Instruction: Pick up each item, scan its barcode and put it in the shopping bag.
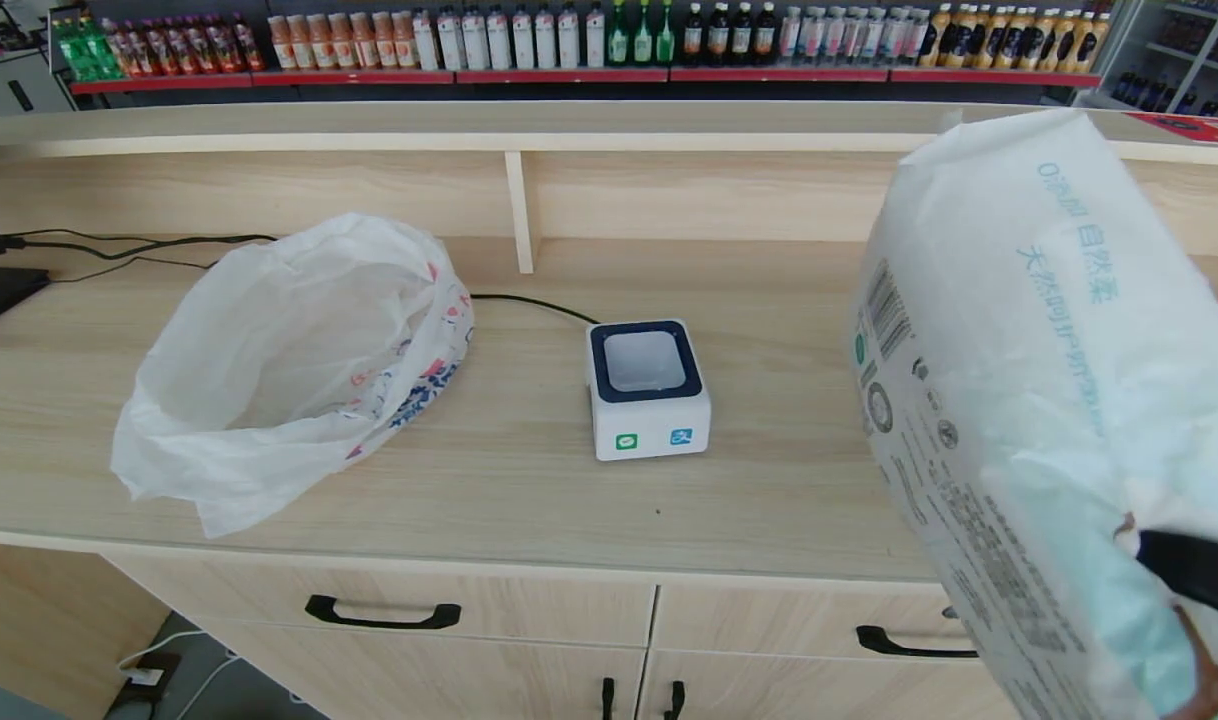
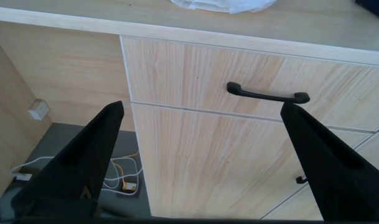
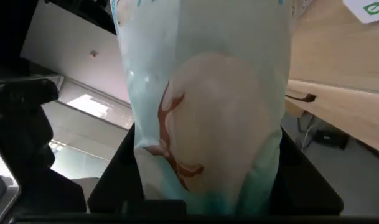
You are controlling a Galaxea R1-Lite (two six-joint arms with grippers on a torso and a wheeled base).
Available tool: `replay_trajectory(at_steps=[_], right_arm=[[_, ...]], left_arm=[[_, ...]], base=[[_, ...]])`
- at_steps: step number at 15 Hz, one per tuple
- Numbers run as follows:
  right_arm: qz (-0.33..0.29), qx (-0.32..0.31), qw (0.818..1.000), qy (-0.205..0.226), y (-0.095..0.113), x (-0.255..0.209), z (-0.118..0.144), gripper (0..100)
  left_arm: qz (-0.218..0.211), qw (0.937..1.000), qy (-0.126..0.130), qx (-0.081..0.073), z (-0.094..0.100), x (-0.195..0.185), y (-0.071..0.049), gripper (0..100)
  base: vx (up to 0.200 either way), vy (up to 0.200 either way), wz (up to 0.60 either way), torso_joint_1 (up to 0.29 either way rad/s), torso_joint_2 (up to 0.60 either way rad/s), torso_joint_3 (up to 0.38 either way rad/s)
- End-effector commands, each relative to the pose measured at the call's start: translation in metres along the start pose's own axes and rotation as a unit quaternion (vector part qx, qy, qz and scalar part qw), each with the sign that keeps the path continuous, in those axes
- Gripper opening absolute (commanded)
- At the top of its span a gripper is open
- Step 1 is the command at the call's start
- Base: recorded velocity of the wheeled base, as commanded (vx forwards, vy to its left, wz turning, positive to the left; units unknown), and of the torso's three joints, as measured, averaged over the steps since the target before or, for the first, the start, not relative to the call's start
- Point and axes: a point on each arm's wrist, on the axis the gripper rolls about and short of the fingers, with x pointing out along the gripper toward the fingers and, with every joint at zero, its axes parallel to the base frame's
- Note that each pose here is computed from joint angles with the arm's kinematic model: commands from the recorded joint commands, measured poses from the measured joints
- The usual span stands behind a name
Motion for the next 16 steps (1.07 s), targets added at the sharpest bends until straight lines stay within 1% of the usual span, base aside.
replay_trajectory(at_steps=[1,2,3,4,6,7,9,10,12,14,16], right_arm=[[0.027,0.048,0.997,0.047,0.003,0.0,-0.012,0],[0.036,0.075,0.995,0.056,0.006,0.001,-0.012,0],[0.044,0.16,0.984,0.069,0.01,0.002,-0.011,0],[0.053,0.201,0.975,0.084,0.013,0.003,-0.01,0],[0.039,0.248,0.962,0.108,0.008,0.008,-0.014,0],[0.033,0.265,0.957,0.111,0.006,0.01,-0.015,0],[0.026,0.329,0.937,0.114,0.007,0.015,-0.015,0],[0.022,0.347,0.931,0.114,0.006,0.016,-0.015,0],[0.02,0.404,0.907,0.115,0.009,0.02,-0.012,0],[0.021,0.466,0.877,0.115,0.013,0.026,-0.009,0],[0.027,0.501,0.858,0.115,0.011,0.033,-0.01,0]], left_arm=[[0.0,1.0,0.0,0.0,0.0,0.0,0.0,100],[0.0,1.0,-0.001,0.0,0.0,0.0,0.0,100],[0.0,1.0,0.0,0.0,0.0,0.0,0.0,100],[0.0,1.0,0.0,0.0,0.0,0.0,0.0,100],[0.0,1.0,-0.001,0.0,0.0,0.0,0.0,100],[0.0,1.0,0.0,0.0,0.0,0.0,0.0,100],[0.0,1.0,0.0,0.0,0.0,0.0,0.0,100],[0.001,1.0,0.0,0.0,0.0,0.0,0.0,100],[0.0,1.0,-0.001,0.0,0.0,0.0,0.0,100],[0.0,1.0,0.0,0.0,0.0,0.0,0.0,100],[0.0,1.0,0.0,0.0,0.0,0.0,0.0,100]], base=[[0.0,0.0,0.0,0.0,0.0,0.0],[0.0,0.0,0.0,0.0,0.0,0.0],[0.0,0.0,0.0,0.0,0.0,0.0],[0.0,0.0,0.0,0.0,0.0,0.0],[0.0,0.0,0.0,0.0,0.0,0.0],[0.0,0.0,0.0,0.0,0.0,0.0],[0.0,0.0,0.0,0.0,0.0,0.0],[0.0,0.0,0.0,0.0,0.0,0.0],[0.0,0.0,0.0,0.0,0.0,0.0],[0.0,0.0,0.0,0.0,0.0,0.0],[0.0,0.0,0.0,0.0,0.0,0.0]])
